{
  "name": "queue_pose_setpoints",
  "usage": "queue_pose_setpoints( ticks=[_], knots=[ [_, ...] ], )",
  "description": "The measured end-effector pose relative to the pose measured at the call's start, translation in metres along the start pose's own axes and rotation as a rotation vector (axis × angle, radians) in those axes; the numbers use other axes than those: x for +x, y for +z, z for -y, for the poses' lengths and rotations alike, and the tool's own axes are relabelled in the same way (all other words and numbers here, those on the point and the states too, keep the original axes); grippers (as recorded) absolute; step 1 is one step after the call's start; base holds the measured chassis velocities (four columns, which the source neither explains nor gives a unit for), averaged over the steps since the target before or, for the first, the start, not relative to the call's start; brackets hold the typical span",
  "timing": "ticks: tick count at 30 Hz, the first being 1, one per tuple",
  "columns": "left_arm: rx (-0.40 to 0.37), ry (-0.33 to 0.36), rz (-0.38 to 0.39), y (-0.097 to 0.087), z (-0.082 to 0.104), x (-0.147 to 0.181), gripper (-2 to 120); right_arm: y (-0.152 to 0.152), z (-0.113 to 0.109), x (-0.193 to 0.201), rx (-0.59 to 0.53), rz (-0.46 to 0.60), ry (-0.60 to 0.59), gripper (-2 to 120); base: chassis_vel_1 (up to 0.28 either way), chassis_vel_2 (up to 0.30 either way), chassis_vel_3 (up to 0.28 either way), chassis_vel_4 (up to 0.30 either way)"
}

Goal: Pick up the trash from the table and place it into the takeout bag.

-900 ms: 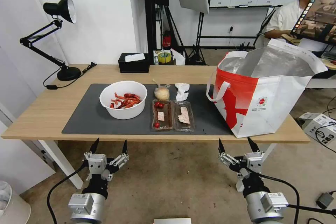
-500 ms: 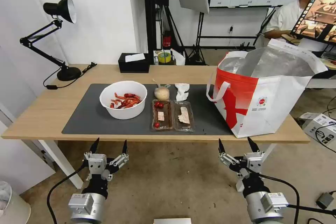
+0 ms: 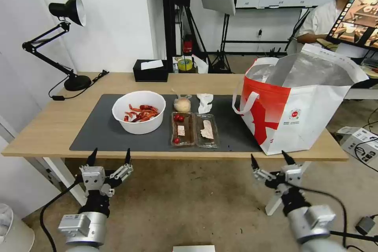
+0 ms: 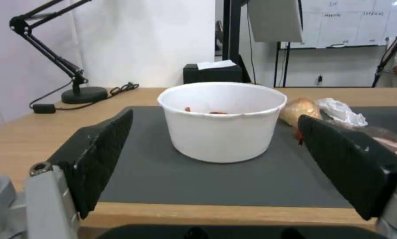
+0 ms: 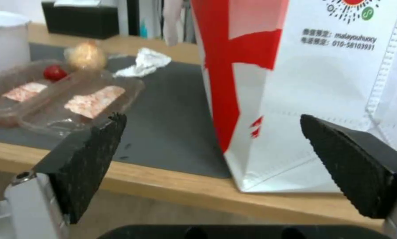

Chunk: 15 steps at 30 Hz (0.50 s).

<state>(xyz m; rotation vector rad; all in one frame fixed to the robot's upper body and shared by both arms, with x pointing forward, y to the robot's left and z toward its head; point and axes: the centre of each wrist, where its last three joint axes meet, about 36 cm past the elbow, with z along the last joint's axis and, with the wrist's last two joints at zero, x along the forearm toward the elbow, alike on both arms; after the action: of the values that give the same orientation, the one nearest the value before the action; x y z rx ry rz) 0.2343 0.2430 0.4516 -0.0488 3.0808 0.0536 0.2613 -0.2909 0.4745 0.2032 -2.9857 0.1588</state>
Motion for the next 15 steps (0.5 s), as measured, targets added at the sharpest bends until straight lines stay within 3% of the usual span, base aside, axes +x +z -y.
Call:
queue_pose_setpoints(
  ticks=[5, 10, 13, 15],
  knots=[
    [-0.008, 0.011, -0.014, 0.009, -0.002, 0.000, 100, -0.011, 0.013, -0.003, 0.006, -0.021, -0.025, 100, 0.000, 0.000, 0.000, 0.000],
    [-0.011, 0.014, -0.013, 0.014, -0.004, 0.002, 100, -0.011, 0.013, -0.005, -0.013, -0.022, -0.035, 100, 0.000, 0.000, 0.000, 0.000],
    [-0.014, 0.014, -0.009, 0.014, -0.006, 0.001, 100, 0.011, 0.005, -0.016, -0.163, -0.037, -0.102, 100, 0.000, 0.000, 0.000, 0.000],
    [-0.014, 0.014, -0.008, 0.013, -0.006, 0.001, 100, 0.016, 0.003, -0.018, -0.188, -0.038, -0.111, 100, 0.000, 0.000, 0.000, 0.000]
  ],
)
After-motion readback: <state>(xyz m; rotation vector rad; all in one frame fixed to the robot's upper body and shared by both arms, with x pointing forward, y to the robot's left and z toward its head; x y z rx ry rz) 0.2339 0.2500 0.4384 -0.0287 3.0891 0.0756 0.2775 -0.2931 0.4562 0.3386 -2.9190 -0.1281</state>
